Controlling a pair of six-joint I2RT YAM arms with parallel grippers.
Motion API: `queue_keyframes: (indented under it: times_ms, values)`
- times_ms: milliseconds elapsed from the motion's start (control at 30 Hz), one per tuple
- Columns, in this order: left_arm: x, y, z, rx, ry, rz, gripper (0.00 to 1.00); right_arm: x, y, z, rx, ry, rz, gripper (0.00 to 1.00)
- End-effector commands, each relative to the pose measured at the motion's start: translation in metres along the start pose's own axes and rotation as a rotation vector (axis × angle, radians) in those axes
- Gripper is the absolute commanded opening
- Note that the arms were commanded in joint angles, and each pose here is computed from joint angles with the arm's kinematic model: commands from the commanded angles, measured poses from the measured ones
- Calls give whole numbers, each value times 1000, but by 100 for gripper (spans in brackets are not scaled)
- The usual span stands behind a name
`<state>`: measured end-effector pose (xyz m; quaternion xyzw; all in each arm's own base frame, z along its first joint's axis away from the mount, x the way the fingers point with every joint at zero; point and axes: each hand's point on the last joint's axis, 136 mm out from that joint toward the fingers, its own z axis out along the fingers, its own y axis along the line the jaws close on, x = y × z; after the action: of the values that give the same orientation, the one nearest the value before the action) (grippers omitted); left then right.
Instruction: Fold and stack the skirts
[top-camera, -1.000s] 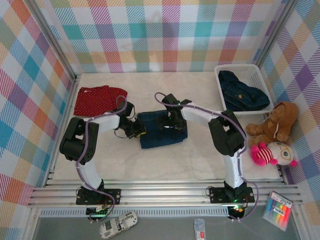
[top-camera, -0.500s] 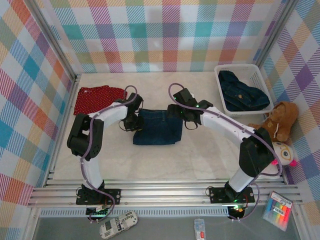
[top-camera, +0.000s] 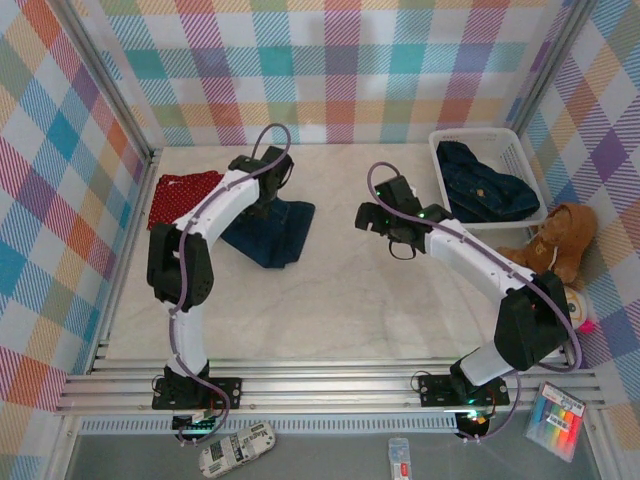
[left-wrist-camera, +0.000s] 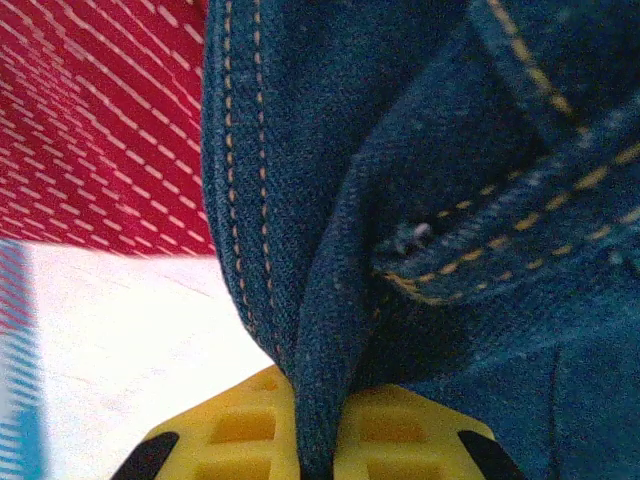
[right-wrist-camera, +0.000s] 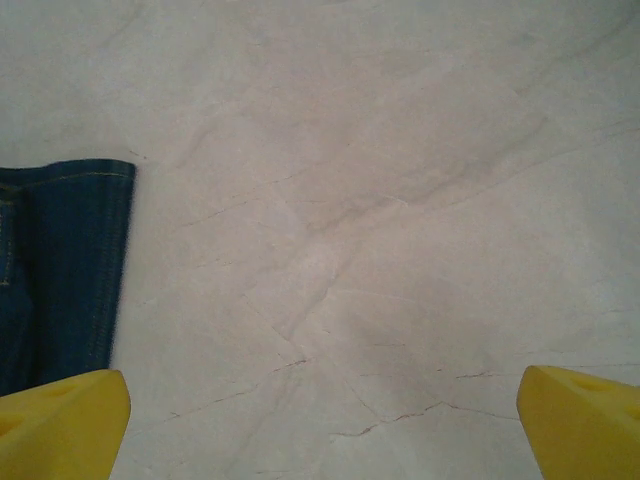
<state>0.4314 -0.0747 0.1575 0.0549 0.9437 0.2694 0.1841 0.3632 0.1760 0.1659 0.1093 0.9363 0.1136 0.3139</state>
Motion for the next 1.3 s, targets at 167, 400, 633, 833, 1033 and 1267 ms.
queue_keyframes:
  times_ms: [167, 400, 633, 833, 1033, 1267]
  values:
    - [-34, 65, -29, -183, -15, 107, 0, -4, 0, -11, -76, -11, 77, 99]
    - [-50, 89, -46, 41, -29, -24, 0, -4, 0, -11, -92, 1, 103, 99]
    - [-43, 117, -32, 227, -3, -111, 0, -7, 1, -12, -99, 2, 114, 99]
    - [-49, 133, 7, 361, -9, -167, 0, -7, 3, -11, -103, 17, 119, 99]
    - [-47, 169, 63, 360, -1, -249, 0, -4, -1, -13, -88, 30, 126, 99]
    - [-26, 186, 141, 353, 85, -355, 19, 2, -7, -18, -68, 44, 141, 99]
